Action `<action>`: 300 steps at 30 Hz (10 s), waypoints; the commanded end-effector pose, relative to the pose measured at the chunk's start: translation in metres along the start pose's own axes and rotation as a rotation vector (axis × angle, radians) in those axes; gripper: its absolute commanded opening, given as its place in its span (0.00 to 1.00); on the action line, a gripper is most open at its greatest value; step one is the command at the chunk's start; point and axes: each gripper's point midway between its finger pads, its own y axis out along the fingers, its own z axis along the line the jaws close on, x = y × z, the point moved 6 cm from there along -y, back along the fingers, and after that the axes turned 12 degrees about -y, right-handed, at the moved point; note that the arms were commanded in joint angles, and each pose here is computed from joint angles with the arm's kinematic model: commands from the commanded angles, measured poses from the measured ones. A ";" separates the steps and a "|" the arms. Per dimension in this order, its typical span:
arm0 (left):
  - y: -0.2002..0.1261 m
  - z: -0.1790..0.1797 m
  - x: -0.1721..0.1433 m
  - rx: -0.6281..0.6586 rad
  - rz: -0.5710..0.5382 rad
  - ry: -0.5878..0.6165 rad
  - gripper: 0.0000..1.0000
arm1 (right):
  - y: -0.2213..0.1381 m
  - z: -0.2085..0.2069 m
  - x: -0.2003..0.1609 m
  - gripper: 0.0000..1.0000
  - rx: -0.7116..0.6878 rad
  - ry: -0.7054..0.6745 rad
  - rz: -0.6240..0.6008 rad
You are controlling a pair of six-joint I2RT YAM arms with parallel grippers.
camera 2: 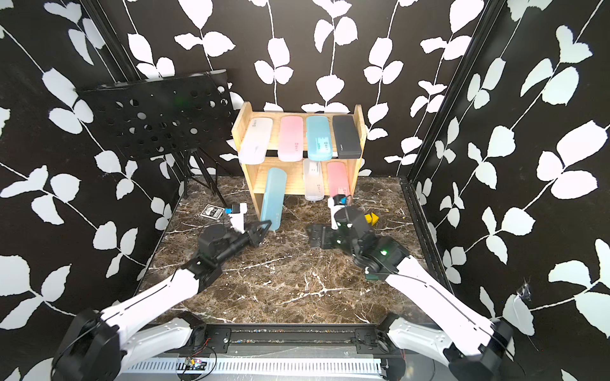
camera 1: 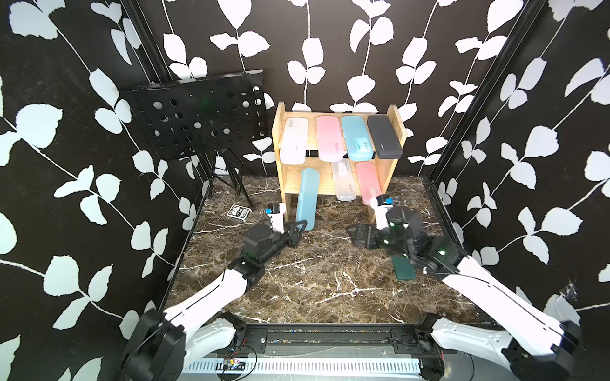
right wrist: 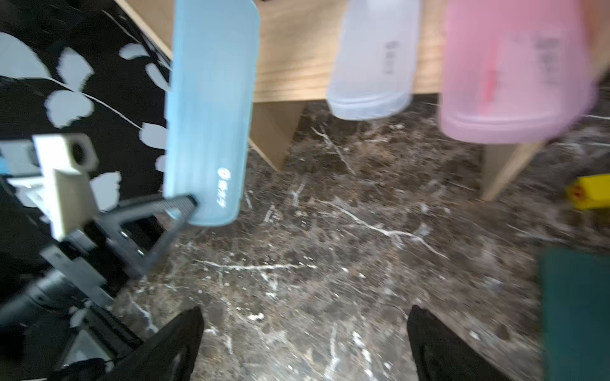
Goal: Remove the pencil cases from the shelf
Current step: Pick up the pencil case from the shelf, then place the pencil case at the center of the board, then pick up the pencil case from the shelf, then place the pencil case at the center of the board.
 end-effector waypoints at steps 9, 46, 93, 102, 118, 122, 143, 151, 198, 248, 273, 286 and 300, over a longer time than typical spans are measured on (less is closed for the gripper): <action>-0.056 -0.009 -0.001 -0.011 -0.082 0.159 0.00 | 0.083 0.100 0.078 0.99 0.272 0.003 -0.162; -0.079 -0.015 0.000 -0.029 -0.126 0.136 0.00 | 0.155 0.122 0.035 0.72 0.326 -0.022 0.002; -0.073 0.010 -0.005 0.157 -0.087 0.135 0.99 | 0.085 -0.173 -0.159 0.59 -0.401 0.018 0.855; -0.071 0.010 -0.005 0.161 -0.078 0.134 0.99 | 0.096 -0.189 -0.175 0.63 -0.431 0.032 0.908; -0.058 0.000 0.000 0.106 -0.055 0.024 0.99 | 0.079 -0.184 -0.152 0.99 -0.467 0.005 0.821; -0.048 -0.010 0.007 0.048 -0.056 -0.063 0.99 | 0.048 -0.162 -0.120 0.99 -0.440 -0.003 0.634; 0.142 -0.037 0.043 -0.168 0.088 -0.574 0.96 | -0.031 -0.122 -0.033 0.99 -0.421 0.080 0.220; 0.193 -0.048 0.028 -0.212 0.103 -0.617 0.90 | -0.026 -0.123 -0.028 0.99 -0.420 0.061 0.227; 0.029 -0.027 -0.026 -0.144 0.070 0.076 0.00 | -0.036 0.002 0.025 0.99 0.062 0.037 -0.241; -0.062 -0.040 -0.009 -0.129 -0.076 0.183 0.08 | 0.099 0.111 0.060 0.64 0.235 0.012 -0.196; -0.068 -0.020 -0.006 0.049 -0.103 0.183 0.99 | 0.092 -0.040 -0.140 0.63 -0.295 -0.039 0.648; -0.068 -0.011 -0.014 0.071 -0.081 0.162 0.99 | 0.117 -0.083 -0.176 0.63 -0.439 -0.027 0.766; -0.067 -0.009 -0.015 0.083 -0.078 0.157 0.99 | 0.126 -0.096 -0.188 0.93 -0.441 -0.023 0.790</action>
